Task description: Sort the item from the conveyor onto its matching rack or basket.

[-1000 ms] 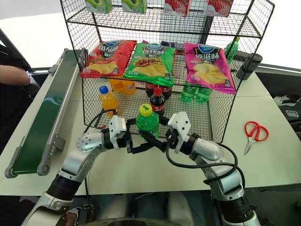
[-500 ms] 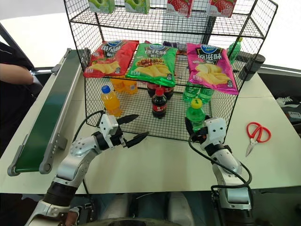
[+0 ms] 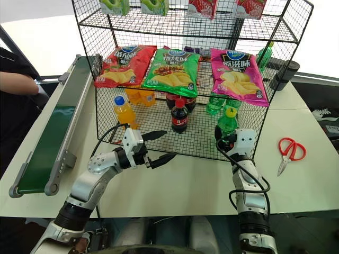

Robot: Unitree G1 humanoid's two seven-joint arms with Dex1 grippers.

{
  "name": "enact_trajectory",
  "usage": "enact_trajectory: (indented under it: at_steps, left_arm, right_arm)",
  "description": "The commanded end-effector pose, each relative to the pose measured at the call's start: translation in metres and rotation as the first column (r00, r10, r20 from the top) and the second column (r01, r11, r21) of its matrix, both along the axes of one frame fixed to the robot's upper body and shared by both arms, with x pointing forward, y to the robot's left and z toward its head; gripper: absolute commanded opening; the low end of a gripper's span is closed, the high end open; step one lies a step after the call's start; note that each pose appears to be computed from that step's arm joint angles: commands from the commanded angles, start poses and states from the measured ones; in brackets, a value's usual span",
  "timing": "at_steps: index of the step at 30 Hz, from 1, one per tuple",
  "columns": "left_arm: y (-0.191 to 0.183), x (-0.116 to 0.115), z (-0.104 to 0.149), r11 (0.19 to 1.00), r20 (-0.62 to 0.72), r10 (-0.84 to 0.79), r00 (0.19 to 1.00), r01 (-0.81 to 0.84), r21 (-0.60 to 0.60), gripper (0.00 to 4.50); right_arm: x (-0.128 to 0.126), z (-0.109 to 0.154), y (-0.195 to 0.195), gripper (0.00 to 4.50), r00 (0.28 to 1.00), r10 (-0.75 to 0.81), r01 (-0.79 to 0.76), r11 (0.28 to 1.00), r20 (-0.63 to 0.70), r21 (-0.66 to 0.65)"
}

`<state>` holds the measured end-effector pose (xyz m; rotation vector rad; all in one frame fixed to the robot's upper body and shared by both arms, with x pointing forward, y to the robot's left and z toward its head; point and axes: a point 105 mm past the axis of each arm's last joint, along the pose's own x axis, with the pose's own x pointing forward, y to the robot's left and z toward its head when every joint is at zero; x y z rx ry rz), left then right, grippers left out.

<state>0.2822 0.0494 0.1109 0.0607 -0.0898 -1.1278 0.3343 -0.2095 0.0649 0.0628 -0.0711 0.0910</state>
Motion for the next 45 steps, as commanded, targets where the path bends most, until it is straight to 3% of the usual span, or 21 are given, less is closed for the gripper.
enact_trajectory:
  at_steps: [1, 4, 7, 14, 25, 32, 35, 40, 45]
  left_arm:
    - [-0.003, -0.003, 0.013, 1.0, 0.051, -0.019, 0.998, 0.02, -0.012, 4.42]
    - [-0.004, -0.004, 0.014, 1.0, 0.054, -0.021, 0.998, 0.022, -0.016, 4.42]
    - [-0.004, -0.004, 0.014, 1.0, 0.053, -0.022, 0.998, 0.023, -0.02, 4.5]
    - [-0.004, -0.002, 0.018, 0.999, 0.048, -0.014, 0.999, 0.016, -0.04, 4.5]
    - [0.016, 0.012, 0.02, 0.997, 0.031, 0.075, 0.997, -0.074, -0.021, 4.5]
    - [0.074, 0.018, 0.009, 0.973, 0.017, 0.2, 0.98, -0.2, 0.114, 4.5]
    - [0.105, 0.018, 0.006, 0.953, 0.024, 0.264, 0.964, -0.264, 0.15, 4.5]
    - [0.145, 0.009, 0.002, 0.919, 0.02, 0.339, 0.941, -0.336, 0.206, 4.5]
    - [0.171, 0.003, -0.005, 0.897, -0.031, 0.398, 0.917, -0.381, 0.225, 4.5]
  right_arm:
    - [0.004, 0.024, -0.004, 3.0, 0.994, -0.007, 0.005, 1.0, 0.105, 0.018]
    - [0.003, 0.022, -0.004, 3.0, 0.995, 0.002, -0.005, 1.0, 0.103, 0.027]
    - [0.0, 0.023, -0.003, 4.46, 0.994, 0.015, -0.018, 1.0, 0.106, 0.025]
    - [-0.011, 0.031, -0.004, 4.46, 0.991, 0.011, -0.004, 0.999, 0.13, -0.052]
    - [-0.039, 0.072, -0.003, 4.46, 0.973, 0.073, -0.03, 0.981, 0.218, -0.194]
    - [-0.069, 0.078, 0.013, 4.46, 0.938, 0.327, -0.281, 0.911, 0.113, -0.303]
    - [-0.086, 0.076, 0.005, 4.46, 0.92, 0.39, -0.365, 0.889, 0.039, -0.277]
    - [-0.106, 0.069, -0.021, 4.46, 0.917, 0.394, -0.396, 0.886, -0.059, -0.241]
    - [-0.11, 0.07, -0.042, 4.46, 0.93, 0.359, -0.368, 0.893, -0.083, -0.26]
